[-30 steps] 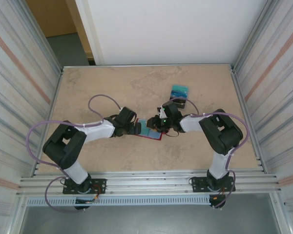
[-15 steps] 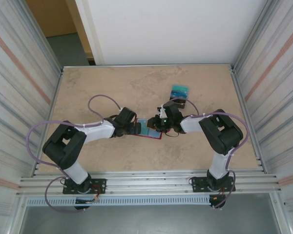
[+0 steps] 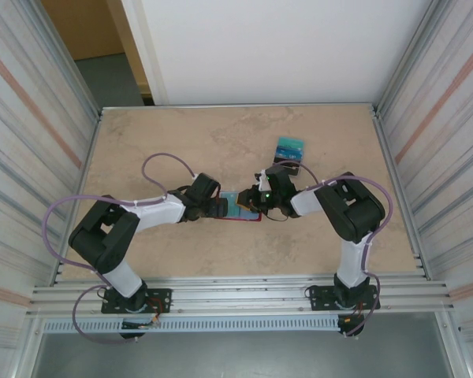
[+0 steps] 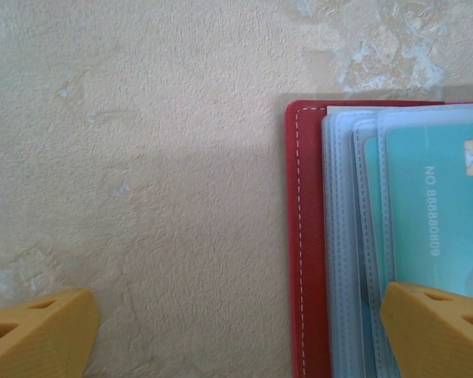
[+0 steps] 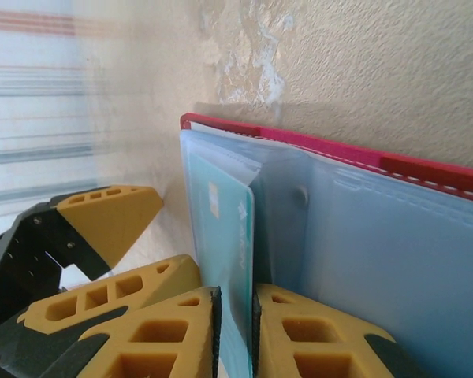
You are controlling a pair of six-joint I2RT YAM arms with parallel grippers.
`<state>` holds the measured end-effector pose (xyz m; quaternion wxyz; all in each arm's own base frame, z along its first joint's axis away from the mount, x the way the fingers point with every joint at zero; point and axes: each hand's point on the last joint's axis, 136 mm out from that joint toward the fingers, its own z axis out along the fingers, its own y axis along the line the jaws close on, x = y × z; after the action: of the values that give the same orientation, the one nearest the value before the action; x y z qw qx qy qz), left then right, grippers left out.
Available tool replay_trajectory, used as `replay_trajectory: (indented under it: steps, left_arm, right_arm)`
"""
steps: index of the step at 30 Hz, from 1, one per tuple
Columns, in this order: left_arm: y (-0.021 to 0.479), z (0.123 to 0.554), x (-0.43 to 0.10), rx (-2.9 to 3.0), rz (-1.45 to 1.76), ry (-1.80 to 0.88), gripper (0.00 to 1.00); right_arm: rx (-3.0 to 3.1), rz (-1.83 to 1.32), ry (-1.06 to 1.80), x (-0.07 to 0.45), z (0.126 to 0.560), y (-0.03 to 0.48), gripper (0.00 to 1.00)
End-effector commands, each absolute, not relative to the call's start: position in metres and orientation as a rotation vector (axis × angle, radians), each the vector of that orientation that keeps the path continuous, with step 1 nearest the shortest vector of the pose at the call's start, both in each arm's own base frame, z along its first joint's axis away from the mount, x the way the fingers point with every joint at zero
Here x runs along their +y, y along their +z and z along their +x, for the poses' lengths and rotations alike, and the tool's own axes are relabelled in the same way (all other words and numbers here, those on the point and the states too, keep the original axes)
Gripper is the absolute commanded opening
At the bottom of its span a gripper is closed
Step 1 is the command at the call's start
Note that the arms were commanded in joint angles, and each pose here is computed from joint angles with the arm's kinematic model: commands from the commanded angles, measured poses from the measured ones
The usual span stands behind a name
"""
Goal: Take the credit cards out of the card holder
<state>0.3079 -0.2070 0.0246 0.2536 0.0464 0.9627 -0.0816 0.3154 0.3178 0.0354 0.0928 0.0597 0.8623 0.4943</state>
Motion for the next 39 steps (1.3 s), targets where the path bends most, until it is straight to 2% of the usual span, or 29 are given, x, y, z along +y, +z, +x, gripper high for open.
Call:
replay_trajectory:
  steps: [1, 6, 20, 30, 39]
  left_arm:
    - [-0.002, 0.272, -0.196, 2.772, 0.129, -0.175, 0.94]
    - [-0.007, 0.271, -0.187, 2.805, 0.112, -0.087, 0.94]
    - [-0.010, 0.269, -0.183, 2.823, 0.091, -0.061, 0.94]
    - [-0.010, 0.266, -0.180, 2.822, 0.080, -0.055, 0.94]
    - [-0.004, 0.265, -0.181, 2.808, 0.076, -0.082, 0.94]
  right_arm:
    - [2.503, 0.167, 1.602, 0.324, 0.313, 0.044, 0.17]
    - [2.438, 0.181, 1.678, 0.320, 0.315, 0.053, 0.17]
    - [2.399, 0.252, 1.735, 0.307, 0.317, 0.055, 0.19]
    - [2.399, 0.291, 1.723, 0.297, 0.320, 0.052, 0.12]
    - [2.454, 0.340, 1.662, 0.290, 0.320, 0.045, 0.02]
